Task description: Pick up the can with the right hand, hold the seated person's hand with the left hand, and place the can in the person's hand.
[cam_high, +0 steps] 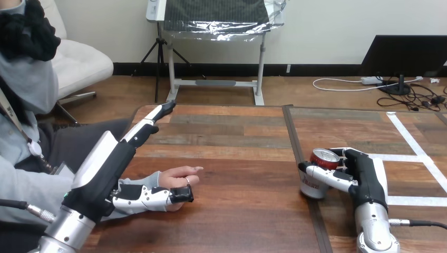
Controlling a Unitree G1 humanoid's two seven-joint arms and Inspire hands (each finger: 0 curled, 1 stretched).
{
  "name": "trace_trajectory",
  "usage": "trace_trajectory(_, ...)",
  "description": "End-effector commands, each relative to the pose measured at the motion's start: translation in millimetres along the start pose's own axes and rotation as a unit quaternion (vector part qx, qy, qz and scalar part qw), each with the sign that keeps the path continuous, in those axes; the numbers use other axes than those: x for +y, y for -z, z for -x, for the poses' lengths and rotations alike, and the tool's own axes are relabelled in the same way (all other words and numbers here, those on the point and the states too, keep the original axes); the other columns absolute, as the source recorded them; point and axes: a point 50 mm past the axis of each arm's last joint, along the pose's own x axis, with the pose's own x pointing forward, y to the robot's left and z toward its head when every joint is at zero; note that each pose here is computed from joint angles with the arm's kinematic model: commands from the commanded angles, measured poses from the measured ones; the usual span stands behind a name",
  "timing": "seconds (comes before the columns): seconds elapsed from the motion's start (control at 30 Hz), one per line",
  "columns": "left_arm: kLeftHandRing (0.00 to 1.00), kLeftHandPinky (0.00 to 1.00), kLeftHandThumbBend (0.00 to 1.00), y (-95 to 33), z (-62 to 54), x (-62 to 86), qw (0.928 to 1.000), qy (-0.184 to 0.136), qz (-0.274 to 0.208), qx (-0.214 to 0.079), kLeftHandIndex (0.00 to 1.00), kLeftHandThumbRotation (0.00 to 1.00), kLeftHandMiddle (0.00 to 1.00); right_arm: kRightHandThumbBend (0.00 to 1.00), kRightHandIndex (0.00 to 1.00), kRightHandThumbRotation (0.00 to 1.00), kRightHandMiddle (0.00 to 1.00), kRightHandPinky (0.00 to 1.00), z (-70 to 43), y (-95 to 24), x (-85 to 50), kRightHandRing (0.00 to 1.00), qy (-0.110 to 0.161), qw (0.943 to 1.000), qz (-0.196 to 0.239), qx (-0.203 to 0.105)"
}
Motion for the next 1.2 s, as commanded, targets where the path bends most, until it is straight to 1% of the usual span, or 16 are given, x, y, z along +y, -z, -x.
trace_trajectory(0.0, 0.94, 0.86, 1.0, -10.1, -19.9, 22.4, 0.9985, -0.017, -0.041, -0.032, 0.95, 0.45, 0.93, 0.8, 0.52, 0.0, 0.49, 0.38, -24.5, -59.5, -2.8, 0.43, 0.005, 0.9944, -0.005, -0.106)
trace_trajectory(0.07, 0.94, 0.86, 1.0, -8.7, -20.7, 23.8, 0.9986, -0.013, -0.045, -0.026, 0.95, 0.43, 0.93, 0.8, 0.52, 0.0, 0.49, 0.37, -25.4, -63.2, -2.5, 0.42, 0.006, 0.9936, -0.004, -0.113)
trace_trajectory(0.1, 0.94, 0.87, 1.0, -8.1, -21.0, 24.3, 0.9986, -0.012, -0.046, -0.023, 0.95, 0.4, 0.93, 0.79, 0.51, 0.0, 0.48, 0.37, -25.9, -64.7, -2.4, 0.42, 0.006, 0.9933, -0.003, -0.116)
trace_trajectory(0.3, 0.94, 0.86, 1.0, -4.5, -24.1, 28.0, 0.998, -0.003, -0.062, -0.006, 0.95, 0.36, 0.93, 0.79, 0.51, 0.0, 0.48, 0.37, -28.5, -74.3, -1.8, 0.41, 0.005, 0.9913, -0.005, -0.131)
trace_trajectory(0.43, 0.93, 0.85, 1.0, -2.7, -26.2, 30.2, 0.9971, 0.001, -0.076, 0.002, 0.94, 0.35, 0.93, 0.78, 0.51, 0.0, 0.48, 0.36, -29.8, -80.2, -1.3, 0.41, 0.005, 0.9898, -0.007, -0.142)
trace_trajectory(0.57, 0.93, 0.84, 1.0, -0.6, -29.9, 34.4, 0.9956, 0.009, -0.092, 0.012, 0.94, 0.35, 0.93, 0.76, 0.51, 0.0, 0.48, 0.37, -30.7, -88.4, -0.2, 0.42, -0.001, 0.9868, -0.009, -0.162)
trace_trajectory(0.83, 0.93, 0.86, 1.0, 1.5, -35.7, 39.7, 0.9926, 0.024, -0.116, 0.027, 0.93, 0.34, 0.93, 0.75, 0.51, 0.0, 0.49, 0.38, -32.0, -96.9, 1.4, 0.43, -0.003, 0.9839, -0.004, -0.178)
trace_trajectory(0.87, 0.93, 0.86, 1.0, 1.7, -36.8, 40.7, 0.992, 0.027, -0.12, 0.029, 0.93, 0.34, 0.93, 0.75, 0.51, 0.0, 0.49, 0.38, -32.1, -98.4, 1.6, 0.43, -0.002, 0.9833, 0.002, -0.182)
trace_trajectory(0.93, 0.93, 0.86, 1.0, 2.0, -38.0, 41.6, 0.9915, 0.029, -0.123, 0.03, 0.93, 0.34, 0.93, 0.75, 0.51, 0.0, 0.49, 0.38, -32.2, -99.8, 1.7, 0.43, -0.001, 0.9825, 0.009, -0.186)
trace_trajectory(1.03, 0.93, 0.85, 1.0, 2.4, -40.3, 43.2, 0.9905, 0.033, -0.13, 0.03, 0.93, 0.33, 0.92, 0.75, 0.51, 0.0, 0.49, 0.39, -32.3, -102.4, 2.3, 0.44, -0.003, 0.9813, 0.005, -0.192)
trace_trajectory(1.17, 0.93, 0.84, 1.0, 4.7, -44.3, 46.2, 0.9875, 0.046, -0.145, 0.039, 0.92, 0.32, 0.92, 0.76, 0.51, 0.0, 0.48, 0.38, -32.0, -107.1, 4.2, 0.42, -0.002, 0.9785, 0.009, -0.206)
